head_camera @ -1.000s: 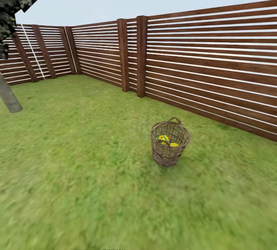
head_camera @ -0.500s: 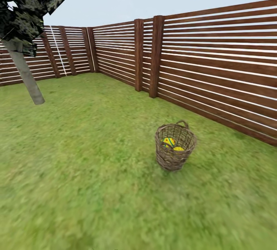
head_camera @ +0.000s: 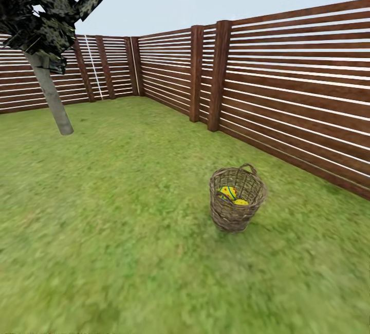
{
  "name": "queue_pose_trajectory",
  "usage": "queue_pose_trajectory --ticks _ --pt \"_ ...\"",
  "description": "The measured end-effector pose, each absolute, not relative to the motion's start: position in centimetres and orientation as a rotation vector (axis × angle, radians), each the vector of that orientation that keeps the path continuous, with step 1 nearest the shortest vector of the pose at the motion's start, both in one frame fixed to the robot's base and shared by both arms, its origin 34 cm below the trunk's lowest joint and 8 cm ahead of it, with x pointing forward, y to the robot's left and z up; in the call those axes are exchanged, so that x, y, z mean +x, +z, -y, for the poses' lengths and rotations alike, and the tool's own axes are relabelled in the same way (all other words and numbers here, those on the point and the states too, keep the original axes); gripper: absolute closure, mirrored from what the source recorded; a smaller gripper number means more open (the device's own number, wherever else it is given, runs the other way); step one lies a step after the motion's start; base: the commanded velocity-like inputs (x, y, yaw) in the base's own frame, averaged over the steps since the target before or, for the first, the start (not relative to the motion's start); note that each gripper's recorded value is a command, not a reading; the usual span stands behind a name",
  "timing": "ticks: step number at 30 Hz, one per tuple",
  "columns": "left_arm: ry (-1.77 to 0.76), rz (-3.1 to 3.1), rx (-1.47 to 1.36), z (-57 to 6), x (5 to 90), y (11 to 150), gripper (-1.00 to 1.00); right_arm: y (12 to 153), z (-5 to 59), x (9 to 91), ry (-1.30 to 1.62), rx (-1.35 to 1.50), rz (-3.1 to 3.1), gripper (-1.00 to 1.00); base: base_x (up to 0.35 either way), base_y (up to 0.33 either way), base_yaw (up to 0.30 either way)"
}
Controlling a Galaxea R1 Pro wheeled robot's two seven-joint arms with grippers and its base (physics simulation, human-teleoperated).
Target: Take the three Easter eggs out of the wicker basket on the lawn in the garden, then place them on the lawn next to a single tree (choose any tree) so that all three eggs are next to the same tree and none are left in the basket.
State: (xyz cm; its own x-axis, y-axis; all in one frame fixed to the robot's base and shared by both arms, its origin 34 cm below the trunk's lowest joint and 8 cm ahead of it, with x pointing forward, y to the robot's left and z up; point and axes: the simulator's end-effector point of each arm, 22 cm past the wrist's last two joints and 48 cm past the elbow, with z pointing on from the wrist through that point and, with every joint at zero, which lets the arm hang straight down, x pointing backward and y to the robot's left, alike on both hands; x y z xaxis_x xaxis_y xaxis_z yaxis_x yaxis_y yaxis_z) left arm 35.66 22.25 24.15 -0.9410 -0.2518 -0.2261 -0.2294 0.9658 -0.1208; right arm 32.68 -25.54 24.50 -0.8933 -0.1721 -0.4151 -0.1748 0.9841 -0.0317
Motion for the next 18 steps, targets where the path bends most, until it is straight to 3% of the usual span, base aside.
queue_pose_trajectory --ticks 18 --pt "-0.136 -2.874 -0.356 -22.2 35.68 24.15 -1.0 23.98 25.83 31.32 0.006 -0.252 -2.727 -1.0 0.0 -0.296 0.003"
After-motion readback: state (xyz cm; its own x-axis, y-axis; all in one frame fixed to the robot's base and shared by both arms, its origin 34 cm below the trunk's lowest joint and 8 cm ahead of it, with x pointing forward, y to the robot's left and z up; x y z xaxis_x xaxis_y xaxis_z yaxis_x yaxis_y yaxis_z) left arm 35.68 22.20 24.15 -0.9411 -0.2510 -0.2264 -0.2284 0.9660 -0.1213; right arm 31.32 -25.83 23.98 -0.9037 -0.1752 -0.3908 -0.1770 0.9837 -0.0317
